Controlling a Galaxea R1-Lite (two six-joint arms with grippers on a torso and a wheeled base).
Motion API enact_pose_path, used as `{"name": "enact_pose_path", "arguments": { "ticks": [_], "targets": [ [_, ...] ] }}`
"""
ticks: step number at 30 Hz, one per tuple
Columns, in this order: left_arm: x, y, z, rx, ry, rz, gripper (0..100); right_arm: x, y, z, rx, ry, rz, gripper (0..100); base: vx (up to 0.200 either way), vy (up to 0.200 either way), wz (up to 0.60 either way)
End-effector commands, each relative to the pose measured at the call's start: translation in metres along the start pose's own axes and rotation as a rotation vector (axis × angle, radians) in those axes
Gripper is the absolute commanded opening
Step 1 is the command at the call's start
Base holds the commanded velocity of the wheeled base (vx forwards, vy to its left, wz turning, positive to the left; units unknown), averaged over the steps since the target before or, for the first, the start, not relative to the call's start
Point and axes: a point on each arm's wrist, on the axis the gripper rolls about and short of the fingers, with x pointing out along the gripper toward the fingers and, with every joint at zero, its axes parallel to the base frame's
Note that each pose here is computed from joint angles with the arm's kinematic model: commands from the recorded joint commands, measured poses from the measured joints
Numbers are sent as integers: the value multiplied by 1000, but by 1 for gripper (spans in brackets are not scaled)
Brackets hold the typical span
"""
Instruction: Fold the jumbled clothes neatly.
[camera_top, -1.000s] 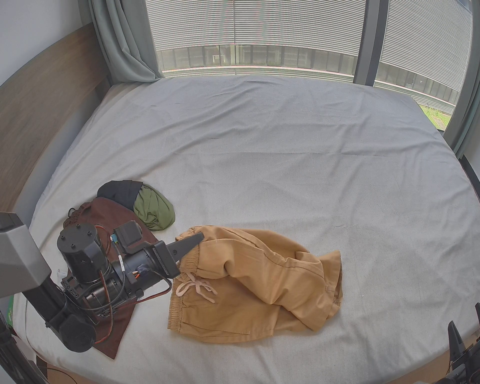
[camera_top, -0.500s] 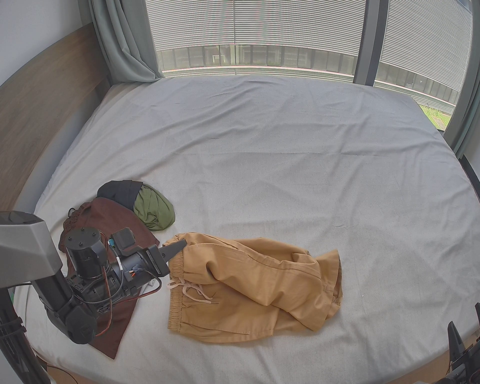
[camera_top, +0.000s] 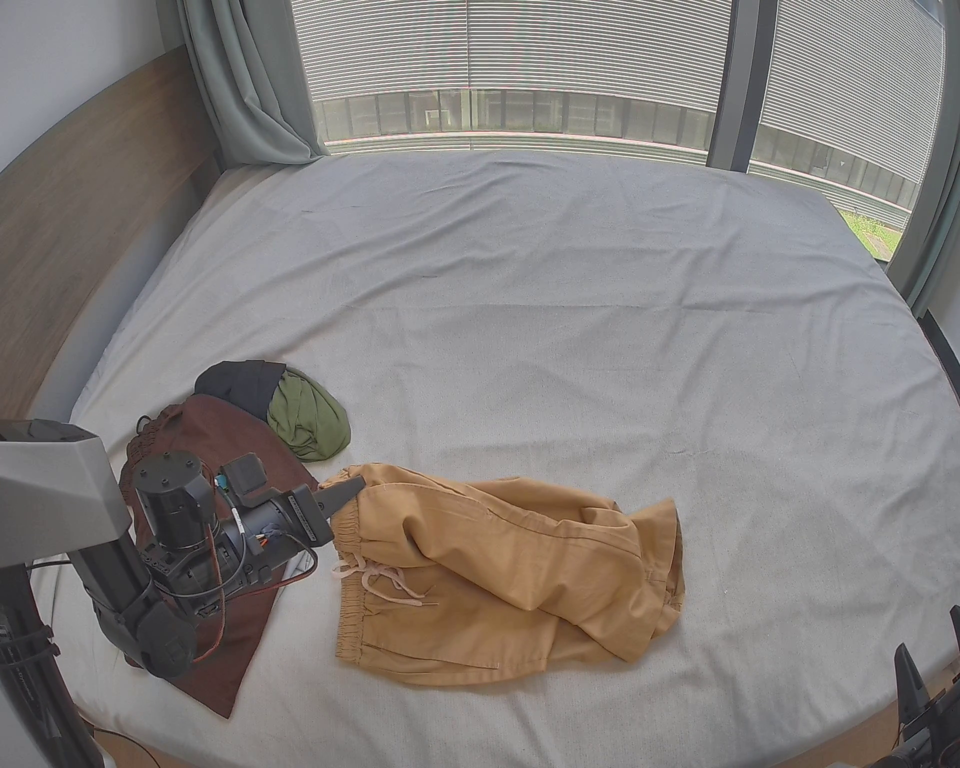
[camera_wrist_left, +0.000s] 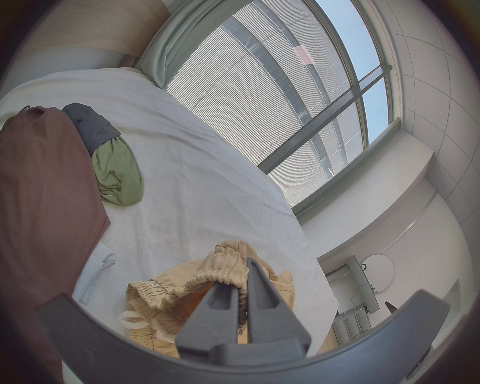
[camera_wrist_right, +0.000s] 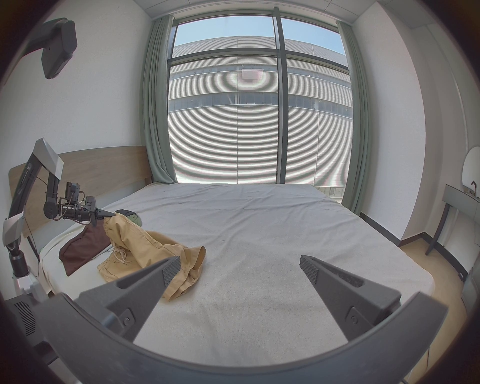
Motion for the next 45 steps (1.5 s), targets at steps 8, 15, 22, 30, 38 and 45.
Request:
{"name": "enact_pose_path", "arguments": {
  "ticks": [8, 15, 22, 30, 38, 45],
  "targets": [
    [4, 8, -1, 5, -1, 18, 0, 0, 0, -5, -3, 1, 0, 100, 0, 0, 0],
    [5, 12, 1, 5, -8, 26, 0, 0, 0, -5, -12, -1, 5, 100, 0, 0, 0],
    [4, 14, 1, 2, -7, 34, 0, 0, 0, -5, -21, -4, 12, 100, 0, 0, 0],
    [4, 14, 1, 1, -8, 35, 0, -9, 0, 64, -15, -236, 26, 100, 0, 0, 0],
    [6, 15, 2, 7, -12, 36, 0, 7, -1, 102, -2, -85, 85, 100, 0, 0, 0],
    [7, 17, 3, 10, -15, 38, 0, 27, -1, 110, 60, 10, 106, 100, 0, 0, 0]
  ]
}}
